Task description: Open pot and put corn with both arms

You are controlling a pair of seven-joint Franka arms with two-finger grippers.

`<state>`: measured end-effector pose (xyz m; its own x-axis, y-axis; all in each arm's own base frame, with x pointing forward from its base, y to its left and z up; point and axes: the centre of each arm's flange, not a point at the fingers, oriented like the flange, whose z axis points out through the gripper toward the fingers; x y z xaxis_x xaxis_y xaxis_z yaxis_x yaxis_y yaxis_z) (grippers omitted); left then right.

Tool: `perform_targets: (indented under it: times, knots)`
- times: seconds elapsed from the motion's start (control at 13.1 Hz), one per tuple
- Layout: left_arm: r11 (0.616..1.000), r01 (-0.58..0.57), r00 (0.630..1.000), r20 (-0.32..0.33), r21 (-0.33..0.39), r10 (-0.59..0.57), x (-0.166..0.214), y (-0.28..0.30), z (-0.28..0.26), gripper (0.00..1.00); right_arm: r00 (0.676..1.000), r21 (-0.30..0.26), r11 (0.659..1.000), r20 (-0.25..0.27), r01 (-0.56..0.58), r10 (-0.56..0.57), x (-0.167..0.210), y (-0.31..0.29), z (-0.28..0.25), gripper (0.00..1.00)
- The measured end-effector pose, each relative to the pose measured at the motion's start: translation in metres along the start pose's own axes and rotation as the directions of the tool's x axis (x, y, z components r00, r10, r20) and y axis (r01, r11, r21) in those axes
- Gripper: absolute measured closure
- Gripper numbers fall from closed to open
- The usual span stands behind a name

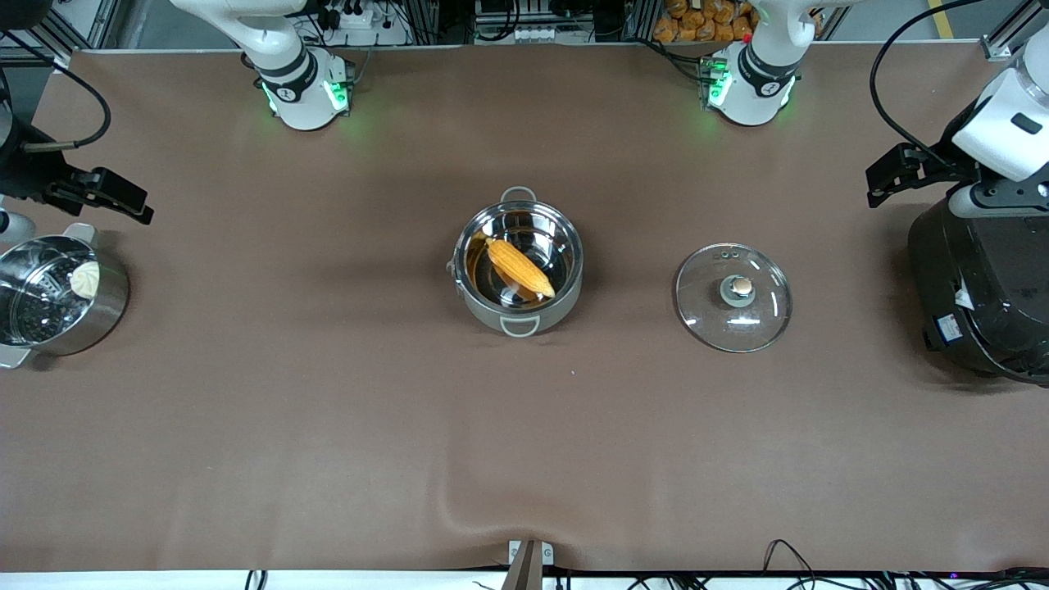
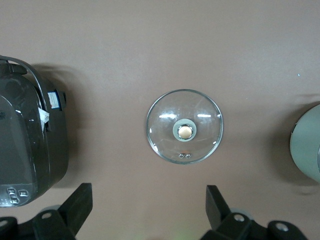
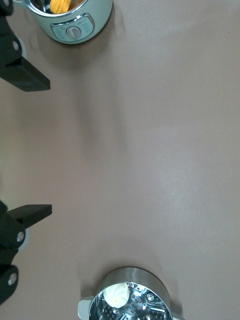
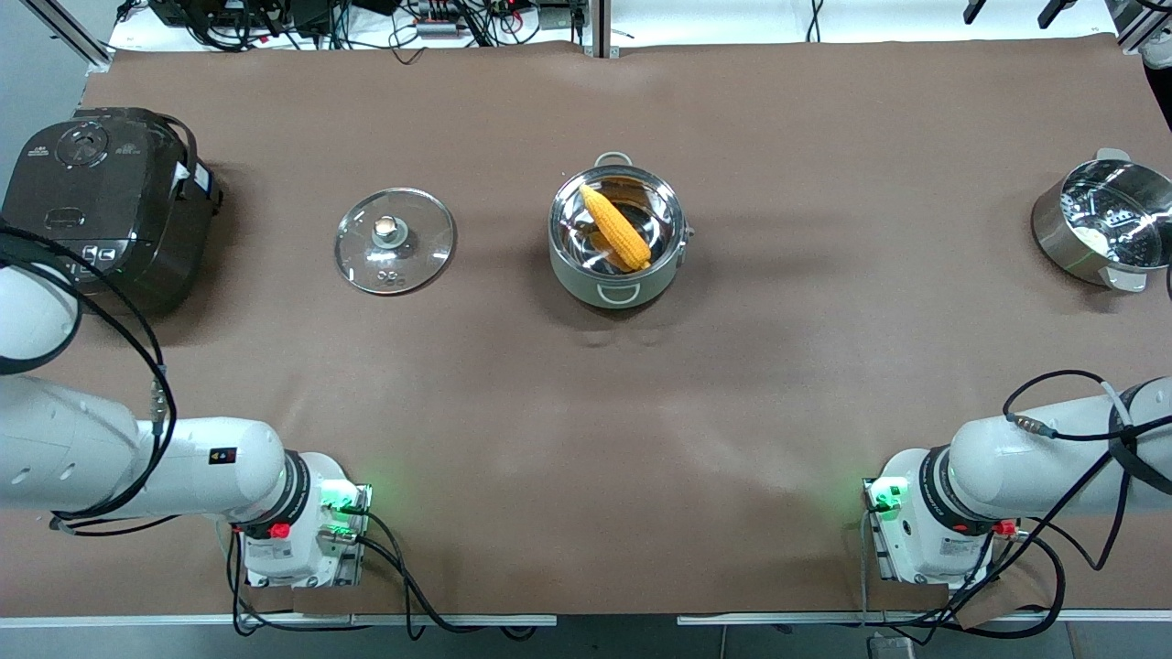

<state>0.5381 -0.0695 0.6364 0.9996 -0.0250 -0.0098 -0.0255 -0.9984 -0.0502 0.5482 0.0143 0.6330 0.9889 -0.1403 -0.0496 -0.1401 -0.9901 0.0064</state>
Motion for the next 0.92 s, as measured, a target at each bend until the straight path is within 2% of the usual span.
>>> perform_targets:
  times: [0.38,0.92]
  knots:
    - [1.000,0.013,1.000,0.007,0.000,-0.013,0.004,-0.007,0.019,0.00,1.000,0.000,1.000,-0.001,-0.006,0.006,0.001,0.004,0.000,0.00]
    - [1.000,0.025,1.000,0.004,-0.001,-0.025,0.005,-0.015,0.017,0.00,1.000,0.001,1.000,-0.004,-0.003,0.003,0.001,0.003,0.000,0.00]
